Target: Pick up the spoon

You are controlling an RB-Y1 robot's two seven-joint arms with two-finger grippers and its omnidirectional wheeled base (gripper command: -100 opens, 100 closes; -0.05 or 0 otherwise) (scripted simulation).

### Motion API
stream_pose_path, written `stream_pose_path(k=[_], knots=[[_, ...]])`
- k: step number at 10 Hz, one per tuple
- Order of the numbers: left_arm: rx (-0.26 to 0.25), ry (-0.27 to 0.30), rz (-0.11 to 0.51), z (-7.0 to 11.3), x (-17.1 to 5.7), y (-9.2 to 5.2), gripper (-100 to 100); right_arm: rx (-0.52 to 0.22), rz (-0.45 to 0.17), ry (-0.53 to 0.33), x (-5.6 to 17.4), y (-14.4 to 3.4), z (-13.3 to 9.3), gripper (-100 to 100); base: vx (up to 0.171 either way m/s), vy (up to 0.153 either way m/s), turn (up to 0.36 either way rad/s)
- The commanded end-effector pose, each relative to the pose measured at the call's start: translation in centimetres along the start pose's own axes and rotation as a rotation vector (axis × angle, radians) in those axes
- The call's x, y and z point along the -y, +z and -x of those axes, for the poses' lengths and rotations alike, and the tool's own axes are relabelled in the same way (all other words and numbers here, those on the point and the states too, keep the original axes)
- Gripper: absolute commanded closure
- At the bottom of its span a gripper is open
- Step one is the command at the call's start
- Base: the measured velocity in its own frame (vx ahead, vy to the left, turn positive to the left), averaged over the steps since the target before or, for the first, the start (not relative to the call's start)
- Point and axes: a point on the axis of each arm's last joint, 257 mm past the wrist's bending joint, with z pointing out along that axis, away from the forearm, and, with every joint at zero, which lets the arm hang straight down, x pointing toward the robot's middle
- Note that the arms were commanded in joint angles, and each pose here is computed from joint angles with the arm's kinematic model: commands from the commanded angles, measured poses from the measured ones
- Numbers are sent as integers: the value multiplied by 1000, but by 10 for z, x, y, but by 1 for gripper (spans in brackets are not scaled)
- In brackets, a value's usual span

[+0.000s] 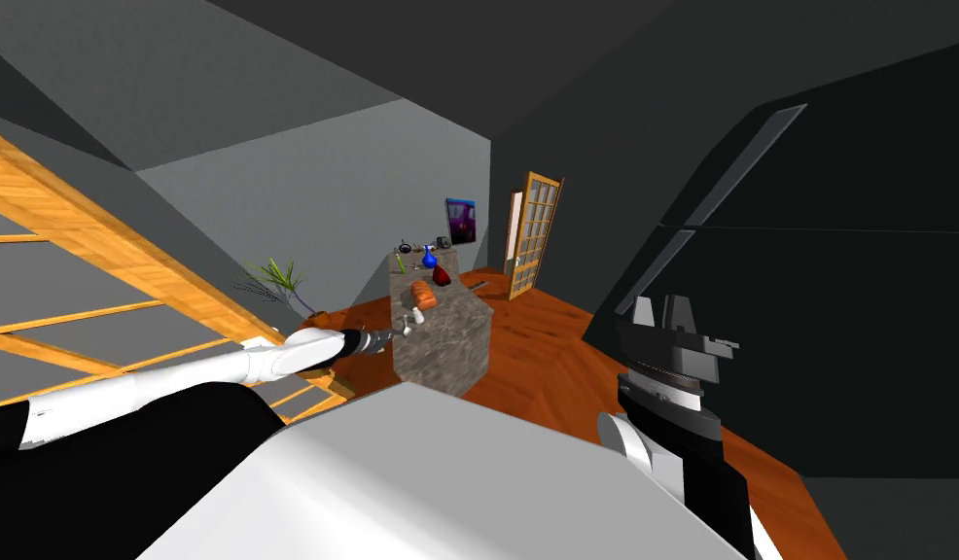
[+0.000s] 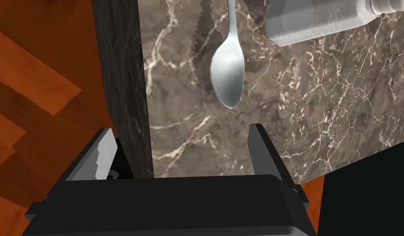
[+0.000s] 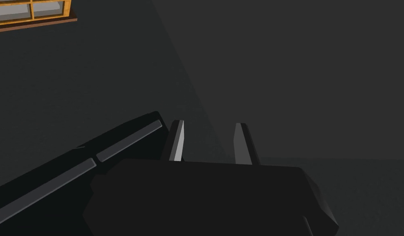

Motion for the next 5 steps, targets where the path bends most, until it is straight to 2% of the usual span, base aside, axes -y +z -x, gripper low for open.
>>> stream_pose_path(k=[1,2,3,4,5], knots=[[-19,84,-63,-11,22,-3,-100,0,0,0,0,0,0,0,95,-106,-106],[-25,103,-67,-13,23,-3,-100,0,0,0,0,0,0,0,76,-74,-59],[-35,160,-116,-22,41,-6,-100,0,0,0,0,0,0,0,79,-60,-118],[-39,172,-119,-23,41,-7,-100,0,0,0,0,0,0,0,59,-44,-46],[-48,234,-166,-32,58,-10,-100,0,0,0,0,0,0,0,84,-58,-96]])
